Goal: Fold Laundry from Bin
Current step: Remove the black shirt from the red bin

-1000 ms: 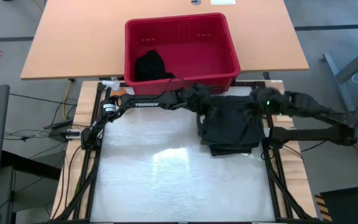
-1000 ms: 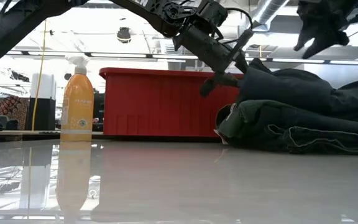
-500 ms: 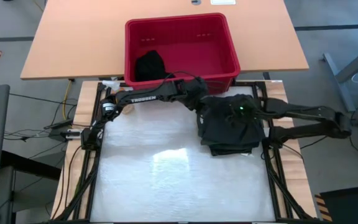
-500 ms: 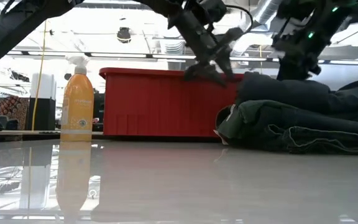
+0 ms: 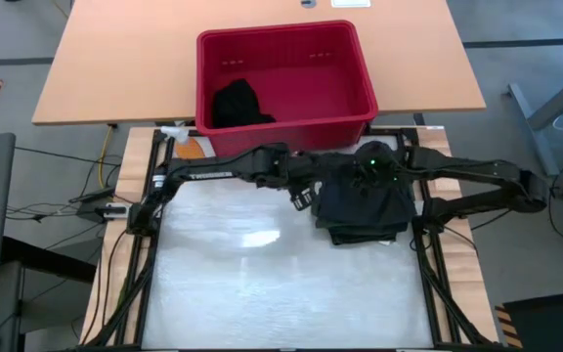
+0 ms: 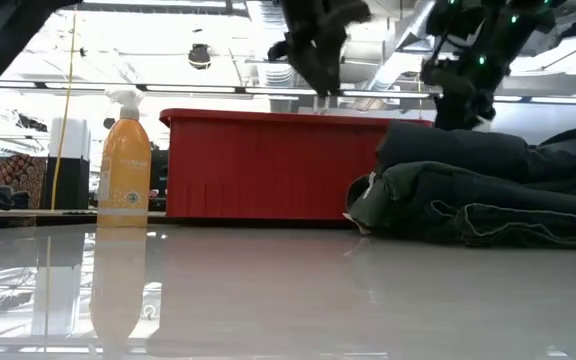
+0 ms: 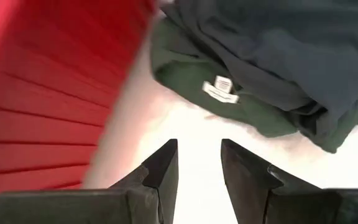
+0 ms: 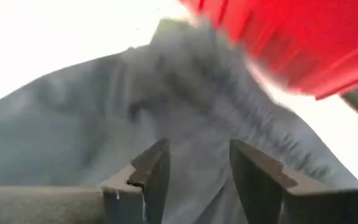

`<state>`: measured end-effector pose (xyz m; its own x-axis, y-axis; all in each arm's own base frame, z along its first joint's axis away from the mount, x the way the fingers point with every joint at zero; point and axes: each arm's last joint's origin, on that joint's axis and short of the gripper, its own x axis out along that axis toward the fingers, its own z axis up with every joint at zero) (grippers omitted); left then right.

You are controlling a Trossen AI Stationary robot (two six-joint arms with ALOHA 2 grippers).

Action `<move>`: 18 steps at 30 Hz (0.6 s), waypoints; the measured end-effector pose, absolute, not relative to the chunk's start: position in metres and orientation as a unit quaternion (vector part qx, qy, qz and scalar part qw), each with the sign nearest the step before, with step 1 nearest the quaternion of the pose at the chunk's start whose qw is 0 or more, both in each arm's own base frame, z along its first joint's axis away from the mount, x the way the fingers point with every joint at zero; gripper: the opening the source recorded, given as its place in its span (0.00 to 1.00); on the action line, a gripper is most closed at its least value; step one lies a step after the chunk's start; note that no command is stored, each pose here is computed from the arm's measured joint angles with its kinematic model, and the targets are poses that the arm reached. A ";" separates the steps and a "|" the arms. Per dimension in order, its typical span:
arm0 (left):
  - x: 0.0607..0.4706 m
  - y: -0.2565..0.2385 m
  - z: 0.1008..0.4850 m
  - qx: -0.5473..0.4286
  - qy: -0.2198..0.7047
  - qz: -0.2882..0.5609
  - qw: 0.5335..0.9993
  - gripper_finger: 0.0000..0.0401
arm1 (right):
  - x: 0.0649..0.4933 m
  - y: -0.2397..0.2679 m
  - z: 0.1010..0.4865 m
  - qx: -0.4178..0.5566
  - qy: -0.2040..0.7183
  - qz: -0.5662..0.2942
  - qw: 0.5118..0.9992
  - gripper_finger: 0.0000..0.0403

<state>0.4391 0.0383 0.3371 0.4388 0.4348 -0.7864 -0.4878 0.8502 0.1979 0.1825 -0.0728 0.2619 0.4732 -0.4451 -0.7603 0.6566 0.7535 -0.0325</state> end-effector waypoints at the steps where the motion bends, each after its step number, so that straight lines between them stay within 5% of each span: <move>1: 0.436 0.036 0.342 -0.019 0.450 0.279 0.848 0.27 | 0.182 -0.073 0.268 0.133 0.386 -0.325 0.853 0.47; 8: 0.410 0.033 0.367 0.011 0.442 0.336 0.832 0.27 | 0.189 -0.065 0.281 0.133 0.337 -0.306 0.880 0.47; 18: 0.374 0.014 0.383 0.088 0.492 0.360 0.788 0.27 | 0.231 -0.080 0.231 0.124 0.400 -0.322 0.849 0.47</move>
